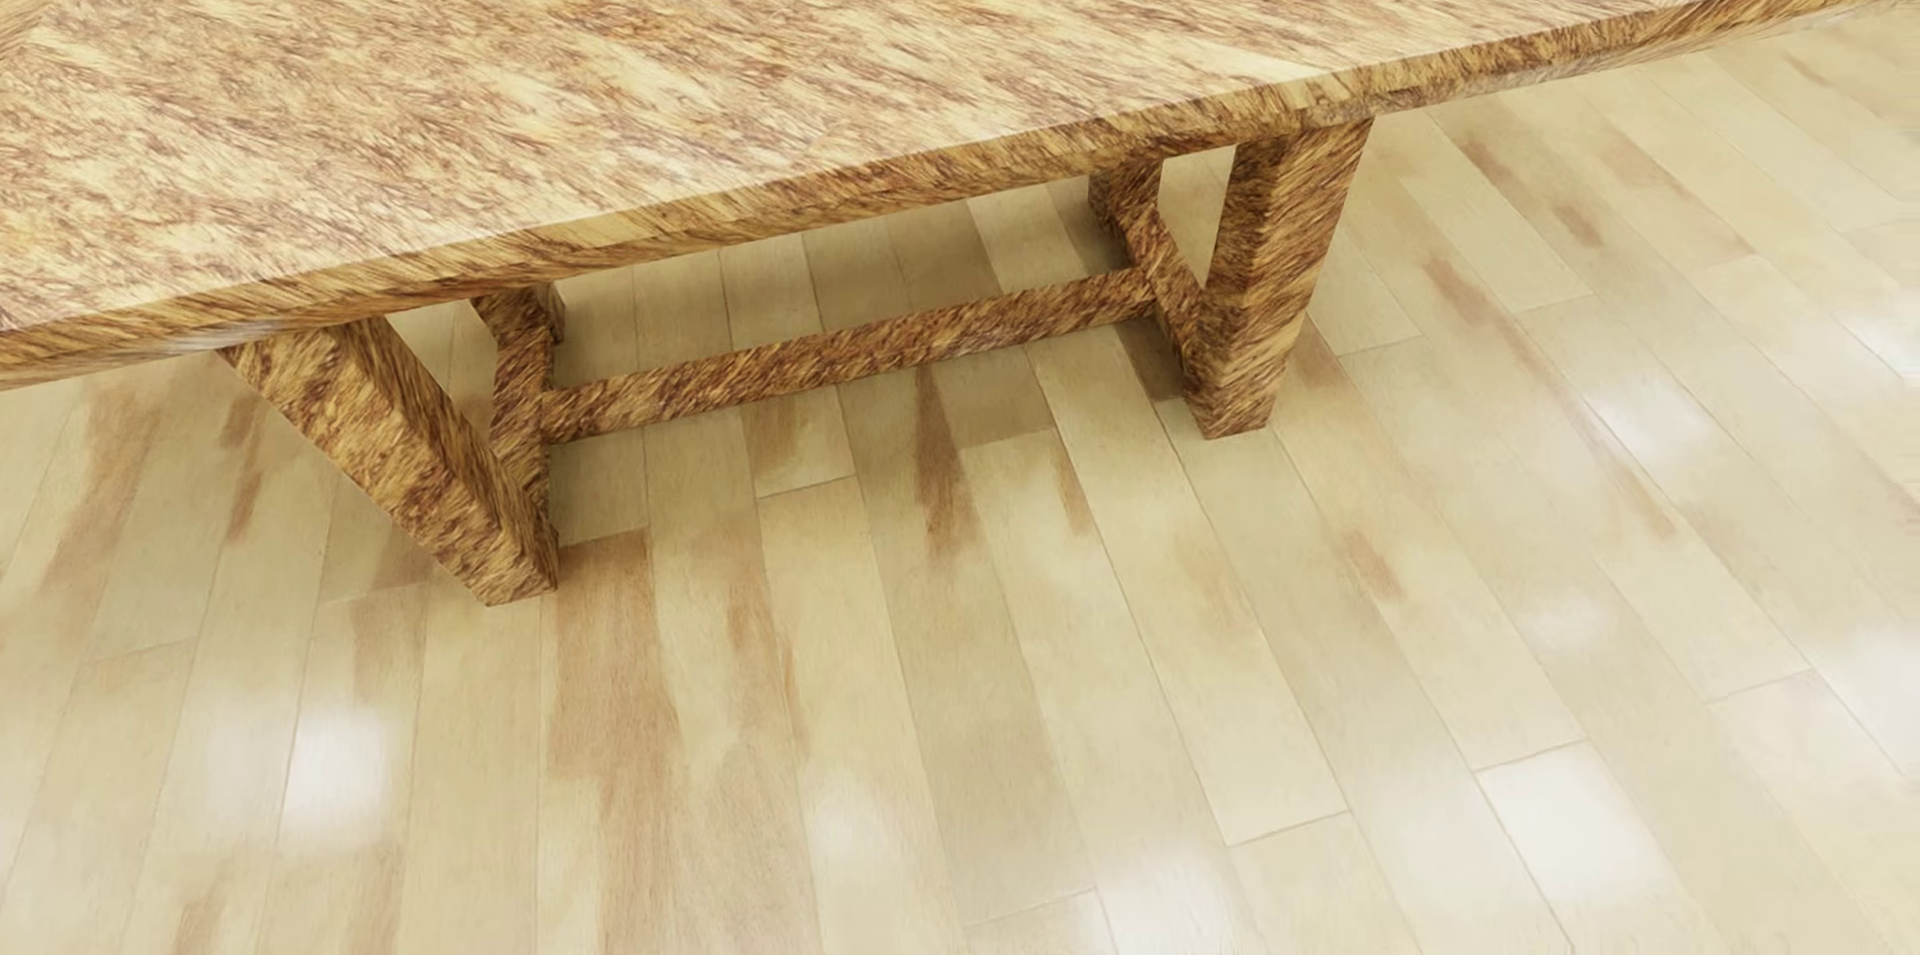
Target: Head to the table
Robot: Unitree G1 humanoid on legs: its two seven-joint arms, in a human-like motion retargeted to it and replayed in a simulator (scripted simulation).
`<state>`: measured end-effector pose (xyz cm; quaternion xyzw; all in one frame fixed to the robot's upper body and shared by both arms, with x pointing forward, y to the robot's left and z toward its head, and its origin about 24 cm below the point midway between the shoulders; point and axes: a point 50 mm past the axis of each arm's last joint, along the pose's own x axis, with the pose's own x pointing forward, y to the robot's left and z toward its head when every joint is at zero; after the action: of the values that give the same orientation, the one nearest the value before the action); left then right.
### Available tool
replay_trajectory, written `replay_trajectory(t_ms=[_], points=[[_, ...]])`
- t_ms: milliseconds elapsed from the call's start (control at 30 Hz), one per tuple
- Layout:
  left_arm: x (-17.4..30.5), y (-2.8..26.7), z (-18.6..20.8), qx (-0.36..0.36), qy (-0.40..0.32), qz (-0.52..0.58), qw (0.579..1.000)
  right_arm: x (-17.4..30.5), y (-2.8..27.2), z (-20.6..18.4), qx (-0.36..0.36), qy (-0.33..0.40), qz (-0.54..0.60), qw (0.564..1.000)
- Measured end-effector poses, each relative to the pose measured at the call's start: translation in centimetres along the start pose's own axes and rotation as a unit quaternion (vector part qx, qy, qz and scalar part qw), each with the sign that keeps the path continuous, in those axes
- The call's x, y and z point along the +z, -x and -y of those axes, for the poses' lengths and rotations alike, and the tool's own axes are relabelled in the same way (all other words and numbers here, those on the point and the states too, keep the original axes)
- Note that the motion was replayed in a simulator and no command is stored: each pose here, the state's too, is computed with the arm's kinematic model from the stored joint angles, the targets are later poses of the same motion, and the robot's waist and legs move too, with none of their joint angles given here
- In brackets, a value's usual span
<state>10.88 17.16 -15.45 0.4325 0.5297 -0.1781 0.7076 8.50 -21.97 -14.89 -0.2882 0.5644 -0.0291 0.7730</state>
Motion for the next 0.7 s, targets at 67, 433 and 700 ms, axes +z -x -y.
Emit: replay_trajectory(t_ms=[67,433,700], points=[[2.4,0.0,-1.9,0.049,-0.002,0.048,0.998,-1.5,0.0,-0.2,0.005,-0.009,-0.036,0.999],[4.9,0.2,-6.4,0.117,0.017,0.1,0.988,2.3,-0.1,-0.3,0.022,0.052,0.043,0.997],[0.0,0.1,2.5,-0.071,-0.003,-0.018,0.997,3.7,0.1,-0.2,0.015,0.04,0.073,0.996]])
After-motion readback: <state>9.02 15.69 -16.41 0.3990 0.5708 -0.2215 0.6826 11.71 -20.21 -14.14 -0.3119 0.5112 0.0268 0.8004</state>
